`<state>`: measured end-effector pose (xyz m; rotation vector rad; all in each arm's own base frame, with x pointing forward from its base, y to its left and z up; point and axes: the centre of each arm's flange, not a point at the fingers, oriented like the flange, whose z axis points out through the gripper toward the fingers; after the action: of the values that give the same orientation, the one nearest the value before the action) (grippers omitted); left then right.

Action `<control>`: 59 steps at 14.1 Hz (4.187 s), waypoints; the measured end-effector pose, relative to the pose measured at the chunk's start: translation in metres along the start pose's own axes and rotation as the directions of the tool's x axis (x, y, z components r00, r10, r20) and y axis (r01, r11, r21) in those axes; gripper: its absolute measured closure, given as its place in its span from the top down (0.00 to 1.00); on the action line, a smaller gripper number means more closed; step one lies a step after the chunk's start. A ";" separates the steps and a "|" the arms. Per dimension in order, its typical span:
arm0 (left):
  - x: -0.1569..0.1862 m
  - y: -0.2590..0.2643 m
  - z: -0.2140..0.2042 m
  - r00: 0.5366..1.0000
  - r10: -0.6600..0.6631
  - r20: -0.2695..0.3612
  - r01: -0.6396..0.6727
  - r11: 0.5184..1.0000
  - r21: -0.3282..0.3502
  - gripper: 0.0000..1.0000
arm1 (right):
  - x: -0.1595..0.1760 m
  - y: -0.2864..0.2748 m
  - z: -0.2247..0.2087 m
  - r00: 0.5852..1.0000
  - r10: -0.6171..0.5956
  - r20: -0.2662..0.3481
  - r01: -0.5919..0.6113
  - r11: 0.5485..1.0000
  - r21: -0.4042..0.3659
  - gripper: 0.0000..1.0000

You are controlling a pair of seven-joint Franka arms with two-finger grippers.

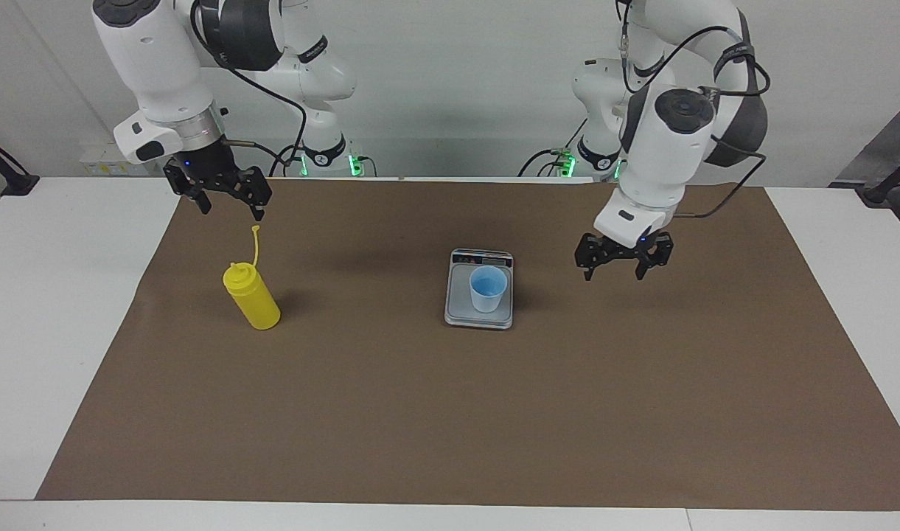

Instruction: Pour seasoning into cup on scale with both arms

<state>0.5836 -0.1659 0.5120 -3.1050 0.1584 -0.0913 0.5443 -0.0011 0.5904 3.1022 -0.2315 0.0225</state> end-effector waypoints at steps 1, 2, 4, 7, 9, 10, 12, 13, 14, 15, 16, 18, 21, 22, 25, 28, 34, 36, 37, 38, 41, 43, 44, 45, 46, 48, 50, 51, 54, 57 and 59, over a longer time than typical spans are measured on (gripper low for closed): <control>0.000 -0.021 -0.007 1.000 0.014 0.002 -0.014 1.000 0.005 1.00 | 0.000 0.000 0.000 1.000 0.000 0.000 0.000 1.000 0.000 1.00; -0.002 -0.042 -0.013 1.000 0.024 0.007 -0.025 1.000 0.009 1.00 | 0.000 0.000 0.000 1.000 0.000 0.000 0.000 1.000 0.000 1.00; -0.007 -0.077 -0.024 0.999 0.032 0.015 -0.032 0.999 0.001 1.00 | 0.000 0.000 0.000 1.000 0.000 0.000 0.000 1.000 0.000 1.00; -0.014 -0.117 -0.037 0.998 0.055 0.020 -0.054 0.998 -0.015 1.00 | 0.000 0.000 0.000 1.000 0.000 0.000 0.000 1.000 0.000 1.00; -0.020 -0.126 -0.051 0.998 0.057 0.037 -0.056 0.998 -0.016 1.00 | 0.000 0.000 0.000 1.000 0.000 0.000 0.000 1.000 0.000 1.00; -0.023 -0.126 -0.063 0.997 0.058 0.050 -0.057 0.998 -0.016 1.00 | 0.000 0.000 0.000 1.000 0.000 0.000 0.000 1.000 0.000 1.00; -0.027 -0.124 -0.087 0.996 0.063 0.055 -0.062 0.998 -0.016 1.00 | 0.000 0.000 0.000 1.000 0.000 0.000 0.000 1.000 0.000 1.00; -0.031 -0.121 -0.096 0.997 0.067 0.049 -0.066 0.998 -0.014 1.00 | 0.000 0.000 0.000 1.000 0.000 0.000 0.000 1.000 0.000 1.00; -0.035 -0.119 -0.098 0.996 0.070 0.053 -0.070 0.997 -0.012 1.00 | 0.000 0.000 0.000 1.000 0.000 0.000 0.000 1.000 0.000 1.00; -0.039 -0.117 -0.098 0.996 0.072 0.058 -0.071 0.997 -0.011 1.00 | 0.000 0.000 0.000 1.000 0.000 0.000 0.000 1.000 0.000 1.00; -0.041 -0.117 -0.096 0.995 0.072 0.062 -0.071 0.997 -0.011 1.00 | 0.000 0.000 0.000 1.000 0.000 0.000 0.000 1.000 0.000 1.00; -0.042 -0.115 -0.097 0.996 0.062 0.058 -0.059 0.997 -0.048 1.00 | 0.000 0.000 0.000 1.000 0.000 0.000 0.000 1.000 0.000 1.00; -0.043 -0.114 -0.101 0.998 0.047 0.050 -0.043 0.996 -0.076 1.00 | 0.000 0.000 0.000 1.000 0.000 0.000 0.000 1.000 0.000 1.00; -0.043 -0.116 -0.101 0.998 0.044 0.050 -0.040 0.996 -0.076 1.00 | 0.000 0.000 0.000 1.000 0.000 0.000 0.000 1.000 0.000 1.00; -0.045 -0.122 -0.103 0.998 0.035 0.058 -0.031 0.997 -0.070 1.00 | 0.000 0.000 0.000 1.000 0.000 0.000 0.000 1.000 0.000 1.00; -0.048 -0.124 -0.111 0.998 0.035 0.058 -0.032 0.998 -0.054 1.00 | 0.000 0.000 0.000 1.000 0.000 0.000 0.000 1.000 0.000 1.00; -0.049 -0.122 -0.112 0.998 0.039 0.058 -0.036 0.998 -0.052 1.00 | 0.001 0.013 0.001 1.000 0.024 0.005 -0.024 1.000 -0.001 1.00; -0.050 -0.123 -0.112 0.998 0.038 0.059 -0.035 0.998 -0.052 1.00 | 0.000 0.029 0.004 0.998 0.053 0.033 -0.053 0.999 -0.005 1.00; -0.050 -0.123 -0.112 0.998 0.038 0.059 -0.035 0.998 -0.052 1.00 | -0.001 0.033 0.004 0.997 0.060 0.042 -0.060 0.998 -0.007 1.00; -0.050 -0.123 -0.112 0.998 0.038 0.059 -0.035 0.998 -0.052 1.00 | 0.000 0.035 0.005 0.997 0.064 0.042 -0.063 0.998 -0.006 1.00; -0.050 -0.123 -0.112 0.997 0.038 0.060 -0.035 0.998 -0.052 1.00 | 0.003 0.037 0.002 0.992 0.123 0.017 -0.123 0.992 0.006 1.00; -0.050 -0.123 -0.112 0.997 0.038 0.062 -0.035 0.998 -0.052 1.00 | 0.004 0.039 0.006 0.974 0.226 0.025 -0.227 0.974 0.012 1.00; -0.050 -0.123 -0.112 0.997 0.038 0.063 -0.035 0.998 -0.052 1.00 | 0.008 0.044 0.011 0.959 0.280 0.039 -0.281 0.959 0.021 1.00; -0.050 -0.123 -0.112 0.997 0.038 0.063 -0.035 0.998 -0.052 1.00 | 0.013 0.053 0.021 0.942 0.330 0.058 -0.333 0.942 0.034 1.00; -0.050 -0.123 -0.112 0.997 0.038 0.064 -0.035 0.998 -0.052 1.00 | 0.022 0.066 0.032 0.924 0.375 0.074 -0.378 0.925 0.044 1.00; -0.050 -0.123 -0.112 0.997 0.038 0.064 -0.034 0.998 -0.053 1.00 | 0.041 0.093 0.060 0.886 0.450 0.111 -0.457 0.888 0.046 1.00; -0.050 -0.123 -0.112 0.997 0.038 0.064 -0.034 0.998 -0.053 1.00 | 0.062 0.108 0.088 0.843 0.517 0.147 -0.527 0.849 0.036 1.00; -0.050 -0.123 -0.112 0.997 0.038 0.064 -0.034 0.998 -0.053 1.00 | 0.071 0.110 0.102 0.822 0.545 0.168 -0.558 0.828 0.043 1.00; -0.050 -0.123 -0.111 0.997 0.038 0.065 -0.034 0.998 -0.053 1.00 | 0.091 0.112 0.140 0.766 0.607 0.213 -0.628 0.776 0.048 1.00; -0.050 -0.123 -0.111 0.997 0.038 0.065 -0.034 0.998 -0.053 1.00 | 0.099 0.120 0.168 0.725 0.637 0.262 -0.672 0.737 0.070 1.00; -0.050 -0.123 -0.111 0.997 0.038 0.066 -0.034 0.998 -0.053 1.00 | 0.101 0.120 0.185 0.690 0.660 0.298 -0.703 0.708 0.061 1.00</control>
<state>0.5393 -0.0417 0.6246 -3.1496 0.2184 0.0177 0.6289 -0.1402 0.4105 2.9452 -1.4631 -0.3614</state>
